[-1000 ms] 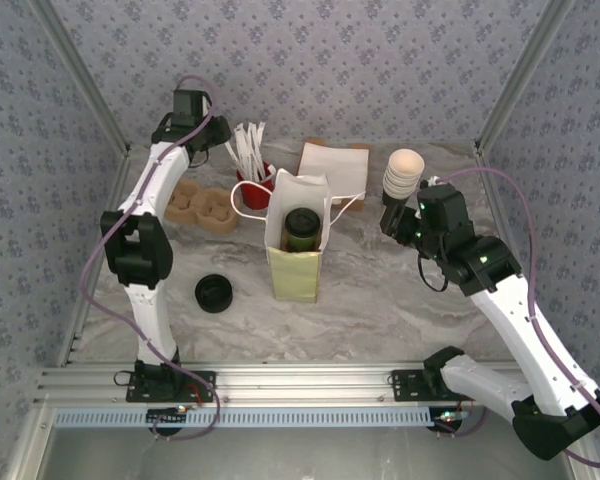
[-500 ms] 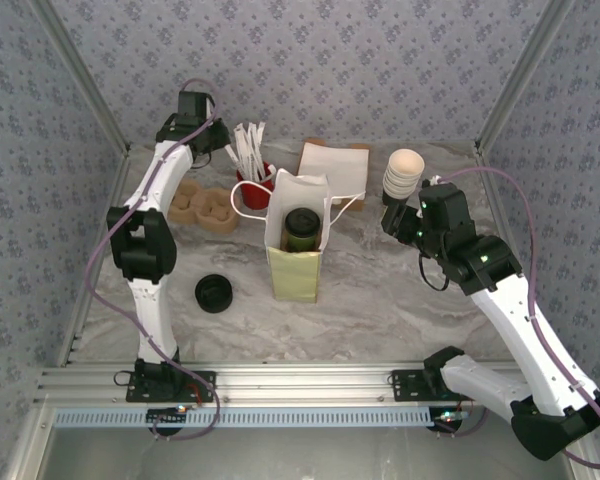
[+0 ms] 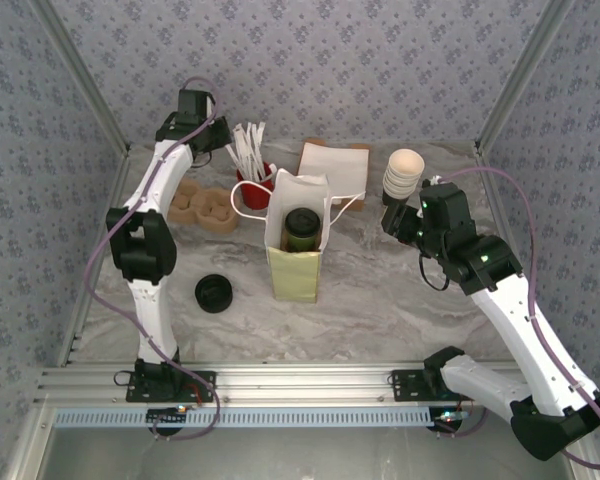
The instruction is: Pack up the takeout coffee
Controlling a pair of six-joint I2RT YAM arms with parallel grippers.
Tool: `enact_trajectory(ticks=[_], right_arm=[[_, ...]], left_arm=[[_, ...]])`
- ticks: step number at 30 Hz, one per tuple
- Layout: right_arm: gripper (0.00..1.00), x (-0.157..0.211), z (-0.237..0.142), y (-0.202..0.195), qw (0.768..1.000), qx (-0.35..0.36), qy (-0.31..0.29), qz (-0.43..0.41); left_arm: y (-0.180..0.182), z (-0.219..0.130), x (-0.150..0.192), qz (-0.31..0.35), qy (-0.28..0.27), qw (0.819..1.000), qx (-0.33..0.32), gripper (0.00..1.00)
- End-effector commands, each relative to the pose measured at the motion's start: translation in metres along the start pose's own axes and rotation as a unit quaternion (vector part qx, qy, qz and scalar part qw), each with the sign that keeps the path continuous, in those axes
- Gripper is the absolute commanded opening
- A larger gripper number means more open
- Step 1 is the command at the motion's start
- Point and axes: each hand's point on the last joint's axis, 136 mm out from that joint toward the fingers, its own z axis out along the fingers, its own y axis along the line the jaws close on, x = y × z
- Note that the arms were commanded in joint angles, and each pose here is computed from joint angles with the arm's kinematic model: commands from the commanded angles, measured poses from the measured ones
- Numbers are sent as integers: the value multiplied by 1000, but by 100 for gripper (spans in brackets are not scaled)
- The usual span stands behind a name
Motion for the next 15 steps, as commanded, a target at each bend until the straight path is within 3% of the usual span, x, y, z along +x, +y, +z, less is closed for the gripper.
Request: enact_trajectory(ticks=[1, 8, 15], right_arm=[[51, -1, -1, -1, 1000, -2, -5, -7], [51, 6, 1, -6, 1000, 3, 3, -7], [51, 8, 2, -7, 1000, 4, 5, -8]], left_arm=[[-24, -46, -20, 15, -31, 999, 29, 5], [-41, -104, -40, 29, -74, 996, 44, 3], [-64, -195, -63, 60, -138, 987, 65, 1]])
